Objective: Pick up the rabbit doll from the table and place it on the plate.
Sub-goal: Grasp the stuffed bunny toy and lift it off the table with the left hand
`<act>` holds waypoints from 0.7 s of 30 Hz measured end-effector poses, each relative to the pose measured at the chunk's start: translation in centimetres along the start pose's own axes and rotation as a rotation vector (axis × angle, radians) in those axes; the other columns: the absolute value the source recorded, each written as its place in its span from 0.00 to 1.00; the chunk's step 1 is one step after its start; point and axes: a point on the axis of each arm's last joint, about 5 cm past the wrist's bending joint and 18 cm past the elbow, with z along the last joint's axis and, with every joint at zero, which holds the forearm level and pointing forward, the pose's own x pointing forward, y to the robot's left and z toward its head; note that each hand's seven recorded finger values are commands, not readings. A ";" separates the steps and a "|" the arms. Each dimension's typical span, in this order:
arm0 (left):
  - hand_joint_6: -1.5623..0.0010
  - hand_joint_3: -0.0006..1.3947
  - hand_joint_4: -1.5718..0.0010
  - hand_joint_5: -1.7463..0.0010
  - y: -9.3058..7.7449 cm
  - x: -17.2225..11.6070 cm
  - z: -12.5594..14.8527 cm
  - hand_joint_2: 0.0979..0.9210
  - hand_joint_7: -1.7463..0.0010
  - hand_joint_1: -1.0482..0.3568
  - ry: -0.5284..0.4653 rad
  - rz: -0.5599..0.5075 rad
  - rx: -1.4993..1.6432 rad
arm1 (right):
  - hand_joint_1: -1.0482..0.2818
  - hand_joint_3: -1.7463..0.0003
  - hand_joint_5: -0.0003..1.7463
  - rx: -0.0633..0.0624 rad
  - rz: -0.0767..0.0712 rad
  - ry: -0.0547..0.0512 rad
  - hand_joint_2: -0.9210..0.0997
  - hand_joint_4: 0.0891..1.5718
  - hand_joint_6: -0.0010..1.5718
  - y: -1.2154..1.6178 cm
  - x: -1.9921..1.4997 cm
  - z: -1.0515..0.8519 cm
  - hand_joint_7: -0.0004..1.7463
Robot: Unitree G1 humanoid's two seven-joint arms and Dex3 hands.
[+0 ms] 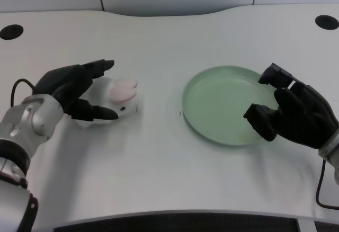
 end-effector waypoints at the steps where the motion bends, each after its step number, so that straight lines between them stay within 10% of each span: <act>1: 0.83 0.02 0.75 0.97 -0.2 0.0 0.0 0.98 0.99 0.14 0.011 -0.009 0.007 | 0.38 0.96 1.00 -0.001 0.000 0.000 0.00 0.64 0.49 0.00 0.00 0.00 1.00; 13: 0.72 0.00 0.61 0.96 -1.0 0.4 0.5 0.83 0.98 0.41 0.069 -0.029 0.023 | 0.37 0.96 1.00 -0.007 0.006 -0.002 0.01 0.65 0.51 0.02 0.04 0.06 1.00; 21: 0.42 0.00 0.39 0.92 -1.5 0.7 1.0 0.90 0.94 0.58 0.064 0.015 0.226 | 0.36 0.96 1.00 -0.022 0.009 -0.006 0.00 0.65 0.51 0.04 -0.12 -0.11 1.00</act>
